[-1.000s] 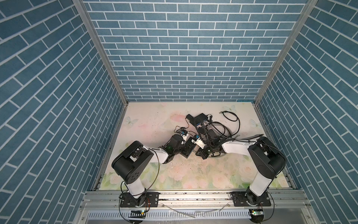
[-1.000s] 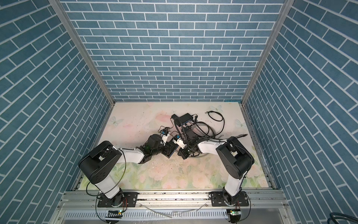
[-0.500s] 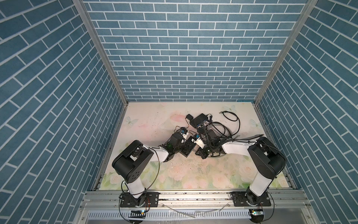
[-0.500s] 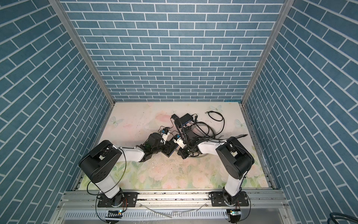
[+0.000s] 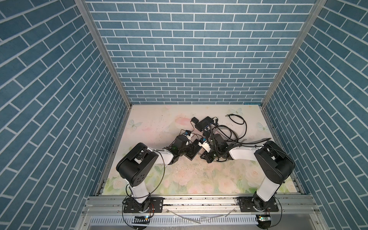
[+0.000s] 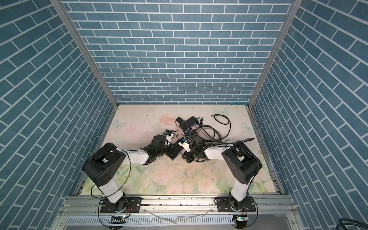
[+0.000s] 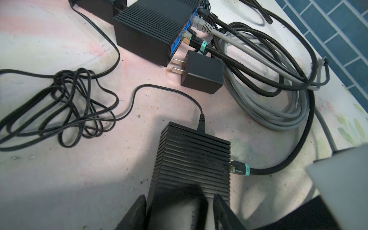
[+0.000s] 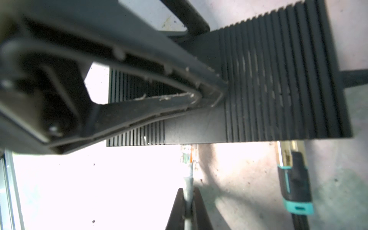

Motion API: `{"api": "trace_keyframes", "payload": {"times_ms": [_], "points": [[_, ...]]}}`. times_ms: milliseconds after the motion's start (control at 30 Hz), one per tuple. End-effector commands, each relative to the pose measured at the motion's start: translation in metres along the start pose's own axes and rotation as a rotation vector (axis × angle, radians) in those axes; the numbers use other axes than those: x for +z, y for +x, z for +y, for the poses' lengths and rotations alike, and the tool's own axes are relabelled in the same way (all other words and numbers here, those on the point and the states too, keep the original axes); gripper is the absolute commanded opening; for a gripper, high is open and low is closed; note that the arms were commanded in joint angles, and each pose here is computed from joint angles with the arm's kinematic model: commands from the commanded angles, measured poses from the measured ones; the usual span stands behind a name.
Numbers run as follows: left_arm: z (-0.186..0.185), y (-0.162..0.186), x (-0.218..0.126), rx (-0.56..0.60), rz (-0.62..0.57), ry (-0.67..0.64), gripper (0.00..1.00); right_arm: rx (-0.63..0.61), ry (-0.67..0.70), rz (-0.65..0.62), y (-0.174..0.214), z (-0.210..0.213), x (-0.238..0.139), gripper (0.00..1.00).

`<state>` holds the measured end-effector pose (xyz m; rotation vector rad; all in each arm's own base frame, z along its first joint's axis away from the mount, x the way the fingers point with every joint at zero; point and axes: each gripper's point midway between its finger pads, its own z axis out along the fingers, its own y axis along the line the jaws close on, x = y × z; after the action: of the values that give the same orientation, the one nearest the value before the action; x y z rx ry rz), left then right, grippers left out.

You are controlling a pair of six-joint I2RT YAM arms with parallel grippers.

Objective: Insert the plug into the switch port

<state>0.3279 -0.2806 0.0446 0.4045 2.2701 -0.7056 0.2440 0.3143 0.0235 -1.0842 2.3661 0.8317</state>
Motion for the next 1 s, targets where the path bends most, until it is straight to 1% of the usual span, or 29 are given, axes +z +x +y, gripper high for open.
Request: {"api": "trace_keyframes", "payload": {"times_ms": [0,100,267,300,333,467,533,600,733,800,900,967], "points": [[-0.038,0.016,0.0,-0.009,0.077,0.153,0.57,0.051,0.063,-0.041,-0.002,-0.012,0.005,0.0],[-0.028,0.014,-0.006,0.028,0.061,0.099,0.62,0.045,0.067,-0.024,0.004,-0.014,0.006,0.0],[-0.021,0.0,-0.021,0.164,0.007,0.029,0.74,0.028,0.07,0.025,0.015,-0.015,0.007,0.0],[-0.018,-0.003,-0.025,0.191,-0.01,0.003,0.88,0.027,0.07,0.031,0.017,-0.014,0.007,0.0],[-0.015,-0.006,-0.029,0.211,-0.023,-0.023,0.99,0.021,0.07,0.037,0.018,-0.014,0.007,0.0],[0.001,-0.013,-0.043,0.251,-0.047,-0.141,1.0,0.004,0.069,0.05,0.019,-0.014,0.006,0.0],[0.008,-0.009,-0.046,0.249,-0.007,-0.183,1.0,0.001,0.069,0.052,0.019,-0.014,0.006,0.0],[0.011,-0.001,-0.047,0.256,0.061,-0.197,1.0,0.001,0.069,0.051,0.019,-0.014,0.007,0.0],[0.013,0.023,-0.045,0.329,0.202,-0.212,1.0,-0.004,0.066,0.044,0.016,-0.014,0.008,0.0],[0.013,0.035,-0.047,0.413,0.244,-0.253,0.99,-0.004,0.065,0.043,0.016,-0.014,0.008,0.0],[0.004,0.05,-0.046,0.519,0.265,-0.244,1.0,-0.009,0.063,0.033,0.013,-0.014,0.008,0.0],[0.003,0.054,-0.043,0.537,0.273,-0.242,0.99,-0.011,0.061,0.034,0.013,-0.013,0.008,0.0]]}}
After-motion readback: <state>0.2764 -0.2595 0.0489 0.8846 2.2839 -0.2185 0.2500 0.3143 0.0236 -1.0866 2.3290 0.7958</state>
